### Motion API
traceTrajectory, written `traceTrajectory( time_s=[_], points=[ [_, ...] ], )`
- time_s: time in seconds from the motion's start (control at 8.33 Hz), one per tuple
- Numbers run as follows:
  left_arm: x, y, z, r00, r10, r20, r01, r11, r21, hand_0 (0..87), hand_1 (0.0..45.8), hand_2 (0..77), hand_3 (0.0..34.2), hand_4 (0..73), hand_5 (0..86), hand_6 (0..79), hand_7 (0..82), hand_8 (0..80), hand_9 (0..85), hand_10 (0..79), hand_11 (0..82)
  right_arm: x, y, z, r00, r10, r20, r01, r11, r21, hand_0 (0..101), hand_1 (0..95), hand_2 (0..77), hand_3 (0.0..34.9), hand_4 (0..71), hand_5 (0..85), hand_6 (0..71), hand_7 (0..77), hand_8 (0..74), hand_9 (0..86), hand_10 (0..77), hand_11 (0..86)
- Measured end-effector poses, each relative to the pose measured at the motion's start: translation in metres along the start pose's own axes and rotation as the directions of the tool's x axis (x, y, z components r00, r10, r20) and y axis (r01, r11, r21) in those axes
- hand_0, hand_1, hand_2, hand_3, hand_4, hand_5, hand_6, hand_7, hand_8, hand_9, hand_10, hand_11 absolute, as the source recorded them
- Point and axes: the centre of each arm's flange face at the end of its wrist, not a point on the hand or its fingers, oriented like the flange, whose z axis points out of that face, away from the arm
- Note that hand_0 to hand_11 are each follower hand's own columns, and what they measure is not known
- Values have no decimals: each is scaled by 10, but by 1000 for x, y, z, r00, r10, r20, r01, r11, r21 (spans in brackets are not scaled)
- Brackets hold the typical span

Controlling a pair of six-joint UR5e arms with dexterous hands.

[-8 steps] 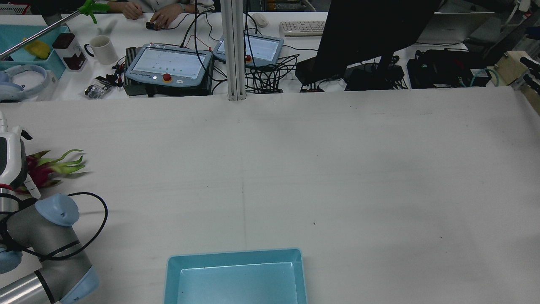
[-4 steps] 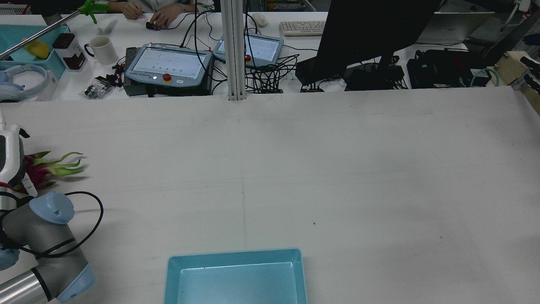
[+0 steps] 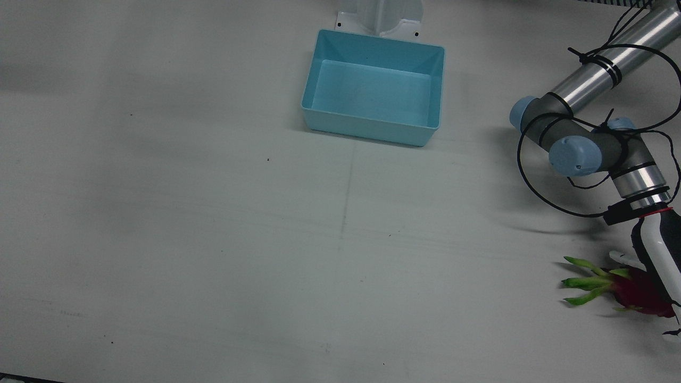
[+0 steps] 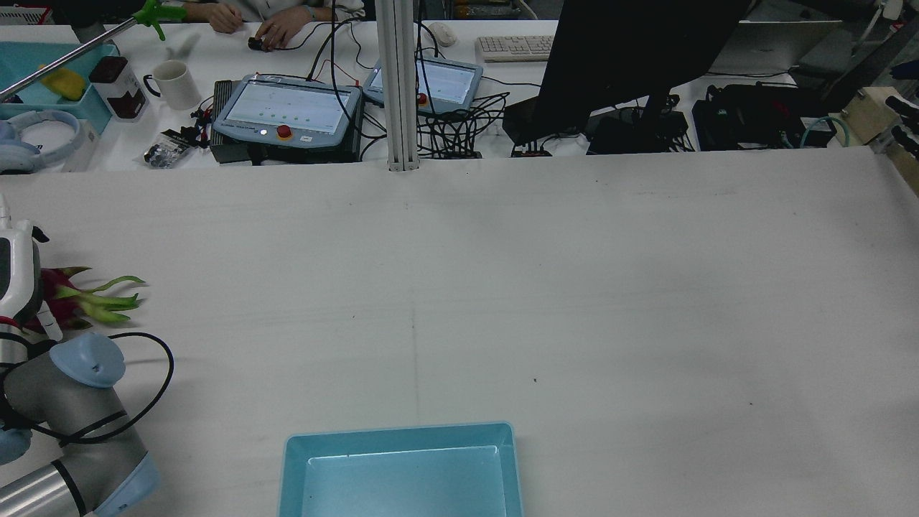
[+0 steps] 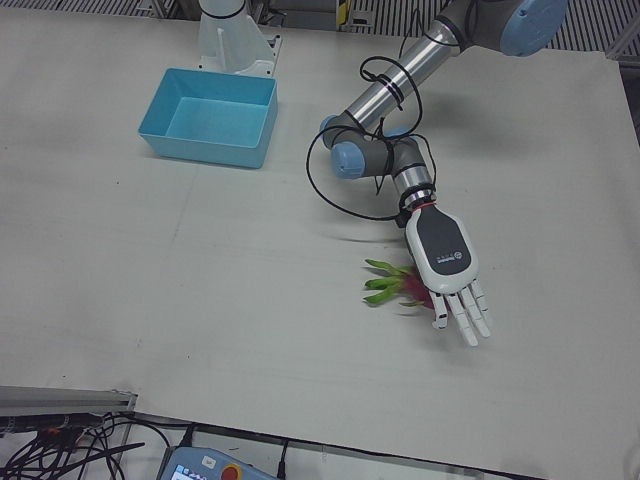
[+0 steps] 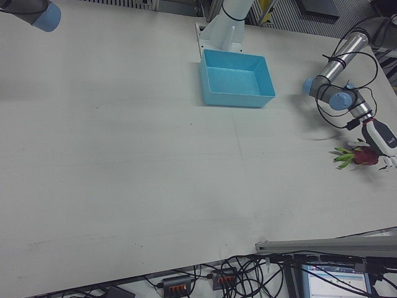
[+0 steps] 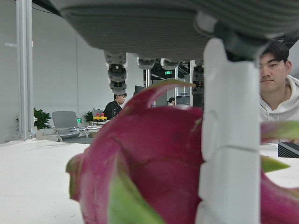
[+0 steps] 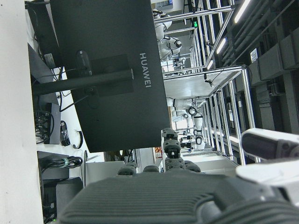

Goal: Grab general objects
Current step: 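Close the left hand fingers to grasp the dragon fruit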

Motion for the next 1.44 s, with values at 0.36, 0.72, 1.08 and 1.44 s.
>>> traceTrajectory(
  time_s=[0.36,0.72,1.08,1.44],
  points=[
    [-12,3,-6,1000,16,3,-16,1000,-15,800,0,5,8,33,458,5,5,33,5,213,55,0,0,0,1000,0,0,0,1000,0,5,22,687,0,0,5,0,0,0,5,0,5],
    [-29,-3,-11,999,41,14,-41,999,-21,798,0,5,0,44,458,5,5,33,5,213,55,0,0,0,1000,0,-1,0,1000,0,4,22,687,0,0,5,0,0,0,5,0,5],
    [-32,-4,-11,999,46,15,-46,999,-20,799,0,5,0,76,458,22,5,49,5,213,65,1,0,0,1000,0,-2,0,1000,0,4,22,687,0,0,5,0,0,0,5,0,5],
    [-38,-3,-8,998,52,17,-52,998,-19,797,0,0,0,158,442,131,44,82,5,213,120,1,0,0,1000,0,-2,0,1000,1,4,27,687,0,0,5,0,0,0,5,0,5]
  ],
)
